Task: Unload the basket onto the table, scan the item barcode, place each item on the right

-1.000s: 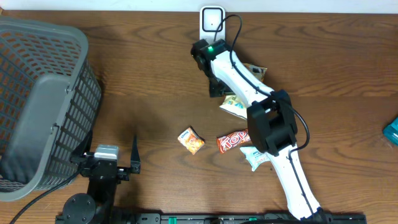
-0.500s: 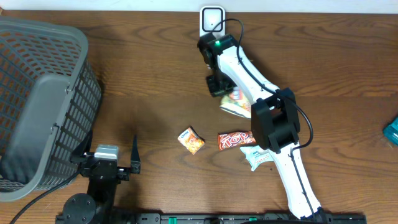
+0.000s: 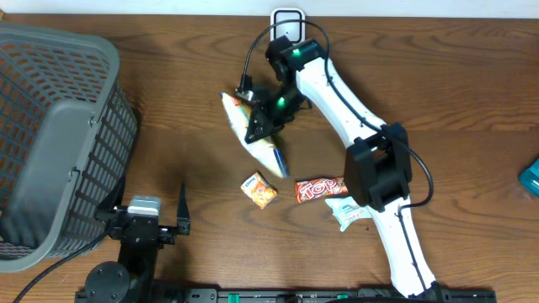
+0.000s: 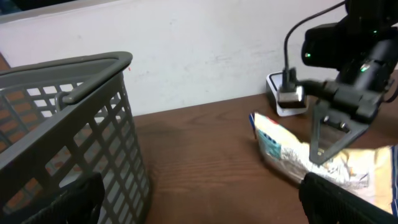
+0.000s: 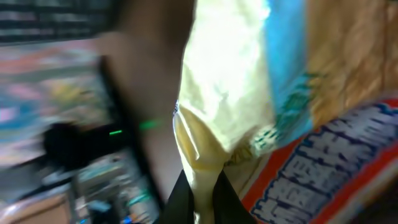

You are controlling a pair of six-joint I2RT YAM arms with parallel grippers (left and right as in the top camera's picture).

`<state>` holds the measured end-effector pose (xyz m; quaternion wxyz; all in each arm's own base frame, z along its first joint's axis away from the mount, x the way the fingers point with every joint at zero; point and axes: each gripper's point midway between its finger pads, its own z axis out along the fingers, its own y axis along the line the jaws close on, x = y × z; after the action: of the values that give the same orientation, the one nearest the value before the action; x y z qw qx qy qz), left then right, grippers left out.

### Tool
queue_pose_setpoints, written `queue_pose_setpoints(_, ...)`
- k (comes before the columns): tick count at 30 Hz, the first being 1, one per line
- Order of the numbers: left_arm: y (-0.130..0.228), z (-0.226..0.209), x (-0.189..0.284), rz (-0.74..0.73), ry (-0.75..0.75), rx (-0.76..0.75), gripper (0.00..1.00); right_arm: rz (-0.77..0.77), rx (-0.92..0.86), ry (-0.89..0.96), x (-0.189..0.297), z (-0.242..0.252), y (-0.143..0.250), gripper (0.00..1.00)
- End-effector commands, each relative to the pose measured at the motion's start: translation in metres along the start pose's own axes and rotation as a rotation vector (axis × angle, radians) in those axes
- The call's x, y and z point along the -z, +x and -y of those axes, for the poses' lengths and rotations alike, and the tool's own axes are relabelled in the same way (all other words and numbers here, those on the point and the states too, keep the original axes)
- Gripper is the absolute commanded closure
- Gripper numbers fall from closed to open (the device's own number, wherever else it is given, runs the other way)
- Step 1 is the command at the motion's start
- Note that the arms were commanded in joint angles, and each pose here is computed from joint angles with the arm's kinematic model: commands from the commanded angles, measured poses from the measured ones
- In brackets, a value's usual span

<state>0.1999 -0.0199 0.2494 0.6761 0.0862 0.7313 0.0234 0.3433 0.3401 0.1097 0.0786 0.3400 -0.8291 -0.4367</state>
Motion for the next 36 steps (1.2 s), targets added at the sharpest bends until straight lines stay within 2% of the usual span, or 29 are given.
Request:
queue_pose_setpoints(1, -0.002, 0.001, 0.000, 0.007, 0.004, 0.005, 0.00, 0.162, 0.146, -0.244, 0.037, -0.045, -0.016, 0.99)
queue_pose_setpoints(8, -0.002, 0.001, 0.000, 0.007, 0.004, 0.005, 0.00, 0.187, 0.067, -0.253, 0.047, -0.016, -0.007, 0.99)
queue_pose_setpoints(15, -0.002, 0.001, 0.000, 0.007, 0.004, 0.005, 0.00, 0.199, -0.011, -0.337, 0.022, 0.012, 0.011, 0.99)
queue_pose_setpoints(16, -0.002, 0.001, 0.000, 0.007, 0.004, 0.005, 0.00, 0.183, -0.019, -0.313, 0.017, 0.020, 0.015, 0.96)
queue_pose_setpoints(19, -0.002, 0.001, 0.000, 0.007, 0.004, 0.005, 0.00, 0.126, -0.110, -0.209, 0.007, 0.043, 0.023, 0.69)
queue_pose_setpoints(23, -0.002, 0.001, 0.000, 0.007, 0.004, 0.005, 0.00, 0.072, -0.148, -0.040, 0.010, 0.064, 0.027, 0.57)
queue_pose_setpoints(25, -0.002, 0.001, 0.000, 0.007, 0.004, 0.005, 0.00, 0.071, -0.136, 0.016, 0.016, 0.069, 0.023, 0.45)
queue_pose_setpoints(27, -0.002, 0.001, 0.000, 0.007, 0.004, 0.005, 0.00, 0.076, -0.134, 0.068, 0.022, 0.073, 0.018, 0.42)
queue_pose_setpoints(30, -0.002, 0.001, 0.000, 0.007, 0.004, 0.005, 0.00, 0.083, -0.165, 0.180, 0.031, 0.087, 0.012, 0.46)
queue_pose_setpoints(32, -0.002, 0.001, 0.000, 0.007, 0.004, 0.005, 0.00, 0.088, -0.171, 0.241, 0.038, 0.093, 0.008, 0.44)
queue_pose_setpoints(34, -0.002, 0.001, 0.000, 0.007, 0.004, 0.005, 0.00, 0.100, -0.155, 0.254, 0.044, 0.089, 0.003, 0.37)
queue_pose_setpoints(35, -0.002, 0.001, 0.000, 0.007, 0.004, 0.005, 0.00, 0.106, -0.148, 0.257, 0.048, 0.086, 0.000, 0.24)
queue_pose_setpoints(36, -0.002, 0.001, 0.000, 0.007, 0.004, 0.005, 0.00, 0.111, -0.142, 0.259, 0.050, 0.083, -0.003, 0.17)
